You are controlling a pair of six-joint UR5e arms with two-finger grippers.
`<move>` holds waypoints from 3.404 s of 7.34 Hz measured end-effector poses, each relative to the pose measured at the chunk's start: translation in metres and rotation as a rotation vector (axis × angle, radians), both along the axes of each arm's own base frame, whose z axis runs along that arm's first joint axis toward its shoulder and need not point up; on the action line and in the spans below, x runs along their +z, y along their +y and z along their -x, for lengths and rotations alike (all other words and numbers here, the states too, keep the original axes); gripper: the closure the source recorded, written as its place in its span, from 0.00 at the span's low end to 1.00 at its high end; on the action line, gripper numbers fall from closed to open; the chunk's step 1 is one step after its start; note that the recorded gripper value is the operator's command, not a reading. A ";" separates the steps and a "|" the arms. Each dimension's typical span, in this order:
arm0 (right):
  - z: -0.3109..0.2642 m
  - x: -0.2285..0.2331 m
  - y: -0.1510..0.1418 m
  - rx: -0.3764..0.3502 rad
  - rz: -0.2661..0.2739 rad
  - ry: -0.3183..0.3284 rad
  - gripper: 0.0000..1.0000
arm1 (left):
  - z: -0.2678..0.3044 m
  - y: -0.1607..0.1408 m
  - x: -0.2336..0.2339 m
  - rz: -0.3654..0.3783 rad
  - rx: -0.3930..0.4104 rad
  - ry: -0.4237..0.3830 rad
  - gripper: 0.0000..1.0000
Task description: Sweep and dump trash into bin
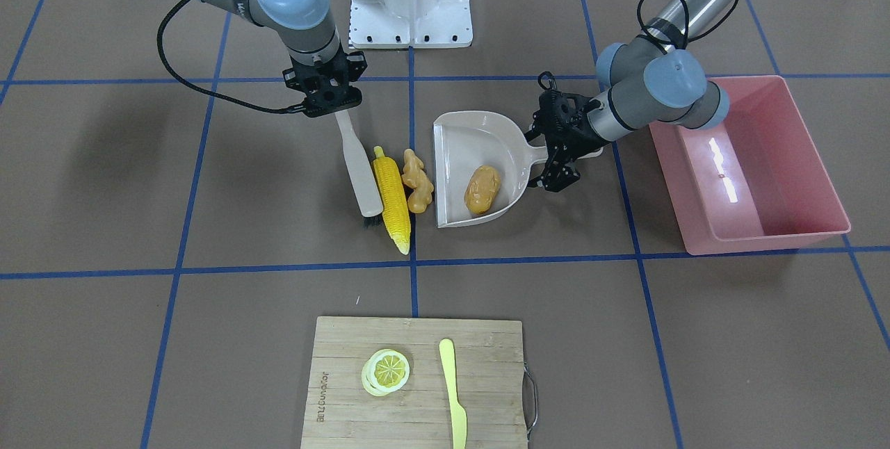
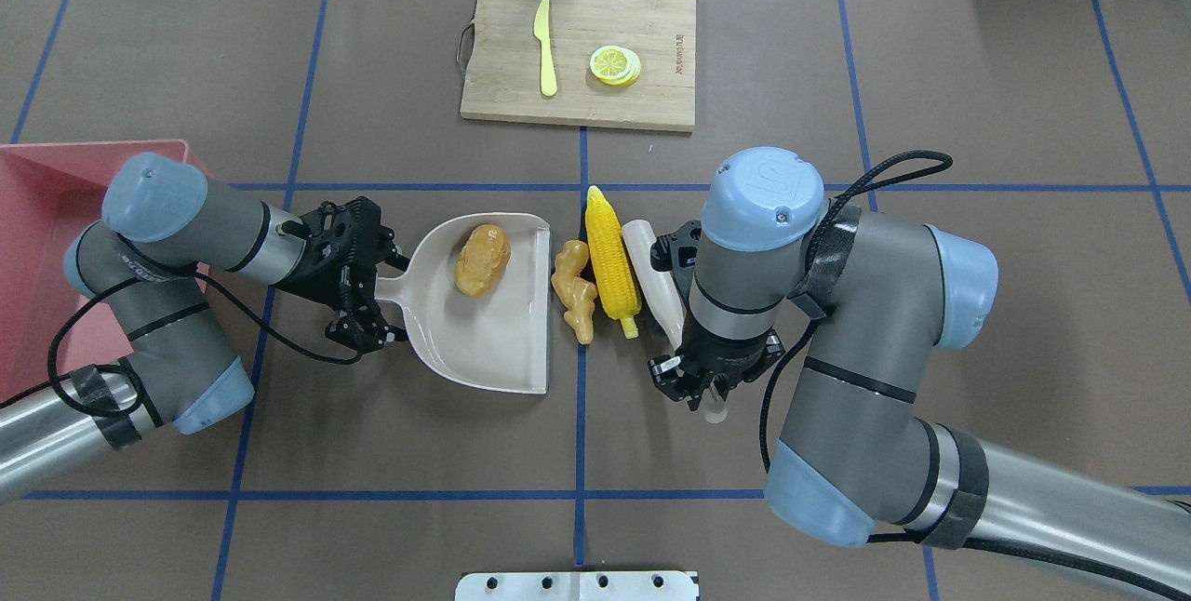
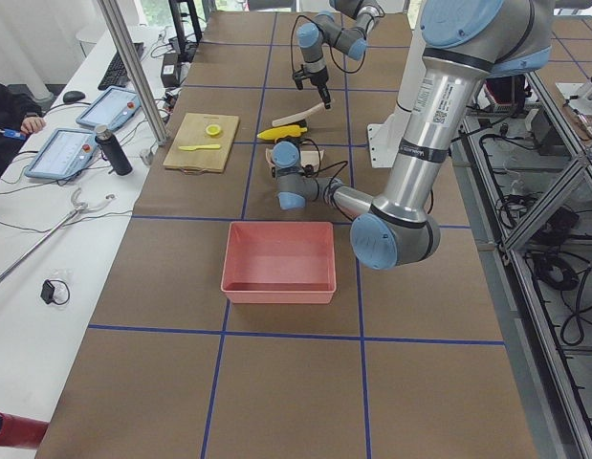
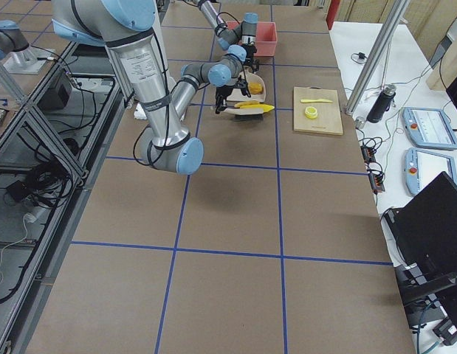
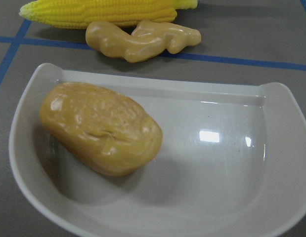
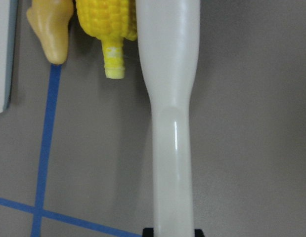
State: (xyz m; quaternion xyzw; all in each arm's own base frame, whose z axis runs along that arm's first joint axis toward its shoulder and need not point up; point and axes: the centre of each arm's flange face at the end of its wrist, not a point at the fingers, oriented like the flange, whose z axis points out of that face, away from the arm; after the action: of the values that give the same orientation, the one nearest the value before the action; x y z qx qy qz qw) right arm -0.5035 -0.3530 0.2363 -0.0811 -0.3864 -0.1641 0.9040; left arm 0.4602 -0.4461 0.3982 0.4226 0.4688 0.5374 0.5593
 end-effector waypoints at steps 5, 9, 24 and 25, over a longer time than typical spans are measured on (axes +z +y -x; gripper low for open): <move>0.018 -0.046 0.020 0.043 0.041 -0.045 1.00 | -0.001 0.000 -0.001 -0.002 -0.004 0.000 0.02; 0.030 -0.059 0.033 0.058 0.047 -0.119 1.00 | -0.001 0.001 -0.004 -0.003 -0.007 0.004 0.02; -0.108 0.053 0.017 0.211 0.103 0.205 1.00 | -0.007 0.005 -0.011 0.009 -0.002 0.008 0.02; -0.108 0.075 0.013 0.198 0.078 0.251 1.00 | -0.007 0.005 -0.011 0.011 -0.003 0.009 0.02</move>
State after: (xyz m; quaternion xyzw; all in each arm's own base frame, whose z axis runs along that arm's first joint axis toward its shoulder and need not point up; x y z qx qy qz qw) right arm -0.3954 -0.3397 0.3113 -0.0977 -0.2826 -0.0475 0.9531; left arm 0.4671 -0.4416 0.3869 0.4224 0.4737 0.5321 0.5604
